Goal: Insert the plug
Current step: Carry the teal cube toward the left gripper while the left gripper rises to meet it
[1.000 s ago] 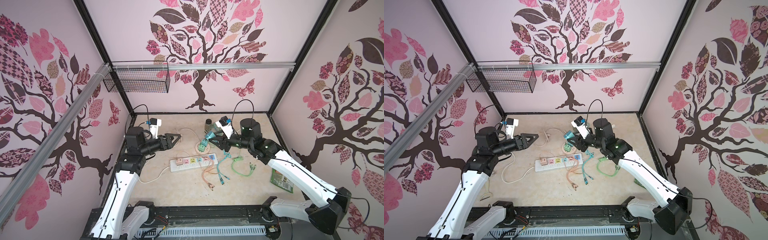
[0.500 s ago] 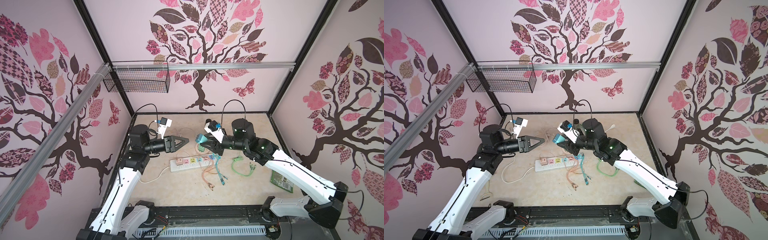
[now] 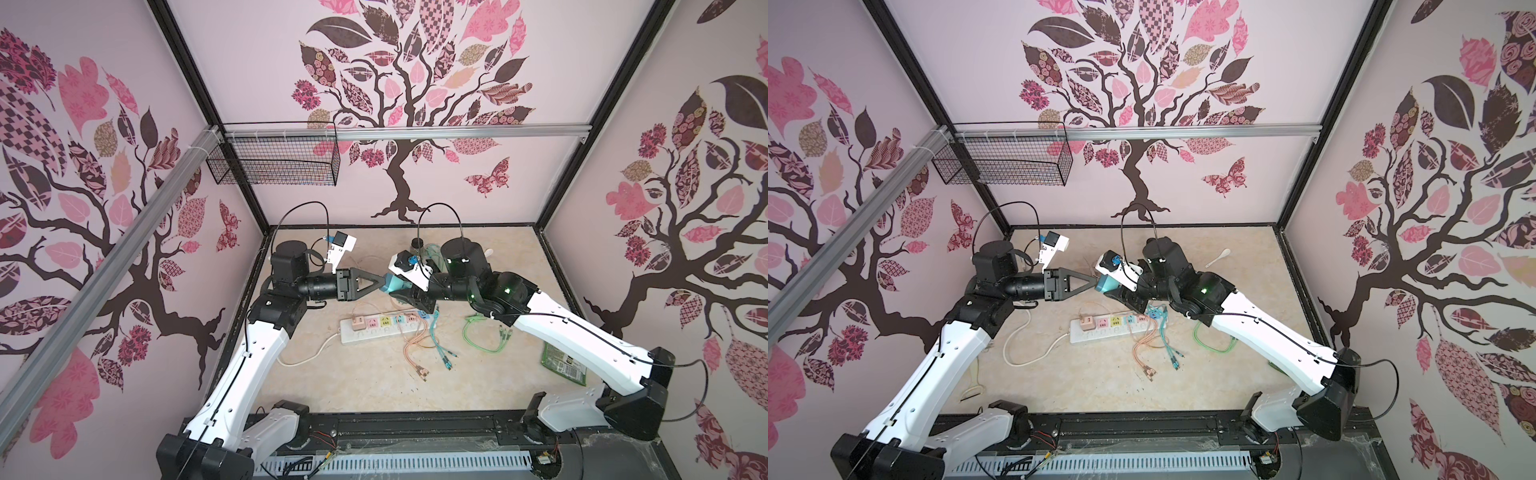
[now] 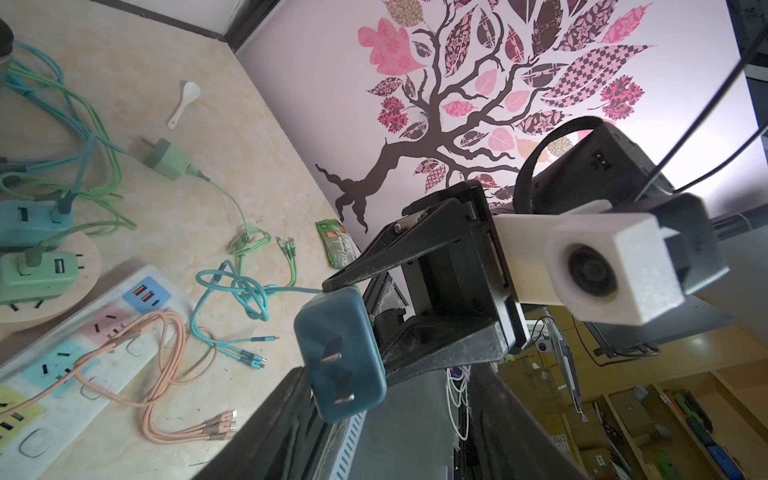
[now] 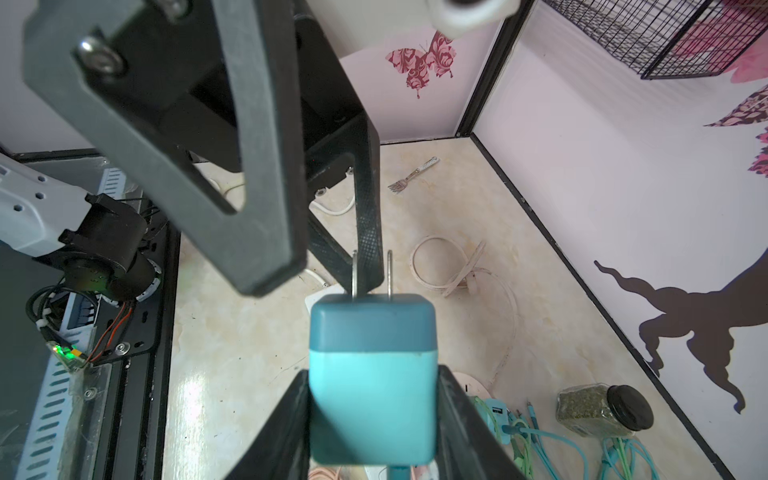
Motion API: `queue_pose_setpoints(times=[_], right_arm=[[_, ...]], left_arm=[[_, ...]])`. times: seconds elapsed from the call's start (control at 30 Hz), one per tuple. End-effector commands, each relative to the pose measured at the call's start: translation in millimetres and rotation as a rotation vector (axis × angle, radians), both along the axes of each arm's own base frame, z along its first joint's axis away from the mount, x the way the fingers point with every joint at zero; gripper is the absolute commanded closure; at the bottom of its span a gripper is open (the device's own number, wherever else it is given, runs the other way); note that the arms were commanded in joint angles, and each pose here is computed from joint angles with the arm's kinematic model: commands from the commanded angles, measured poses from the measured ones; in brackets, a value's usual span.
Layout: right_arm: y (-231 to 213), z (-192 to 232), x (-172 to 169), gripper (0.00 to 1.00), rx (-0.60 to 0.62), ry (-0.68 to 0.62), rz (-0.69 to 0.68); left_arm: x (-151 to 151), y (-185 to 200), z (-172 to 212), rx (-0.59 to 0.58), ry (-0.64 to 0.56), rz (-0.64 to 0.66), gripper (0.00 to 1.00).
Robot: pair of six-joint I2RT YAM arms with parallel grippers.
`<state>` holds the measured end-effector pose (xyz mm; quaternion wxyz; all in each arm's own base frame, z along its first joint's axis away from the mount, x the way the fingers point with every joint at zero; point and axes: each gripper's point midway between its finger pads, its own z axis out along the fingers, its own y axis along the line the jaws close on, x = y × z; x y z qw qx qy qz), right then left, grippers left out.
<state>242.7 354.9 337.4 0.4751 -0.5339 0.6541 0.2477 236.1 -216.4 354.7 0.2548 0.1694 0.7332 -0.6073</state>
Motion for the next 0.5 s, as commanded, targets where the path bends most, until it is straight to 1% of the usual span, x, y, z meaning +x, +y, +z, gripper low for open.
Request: queue_pose_setpoints(times=[0.0, 0.1, 0.33, 0.47], right_arm=[[7.0, 13.6, 2.2, 0.64, -0.001, -0.047, 0.013], [9.3, 15.1, 1.9, 0.64, -0.006, -0.057, 0.020], [14.1, 13.9, 0.7, 0.63, -0.028, -0.077, 0.032], [16.3, 14.7, -1.7, 0.63, -0.030, -0.084, 0.041]], left_arm=[[-7.3, -1.8, 9.9, -0.007, -0.024, -0.040, 0.39], [-7.7, -2.8, 6.5, -0.005, -0.005, -0.050, 0.43], [-7.4, -4.2, 3.5, -0.006, 0.009, -0.069, 0.44], [-7.8, -4.4, 3.0, -0.004, 0.012, -0.073, 0.47]])
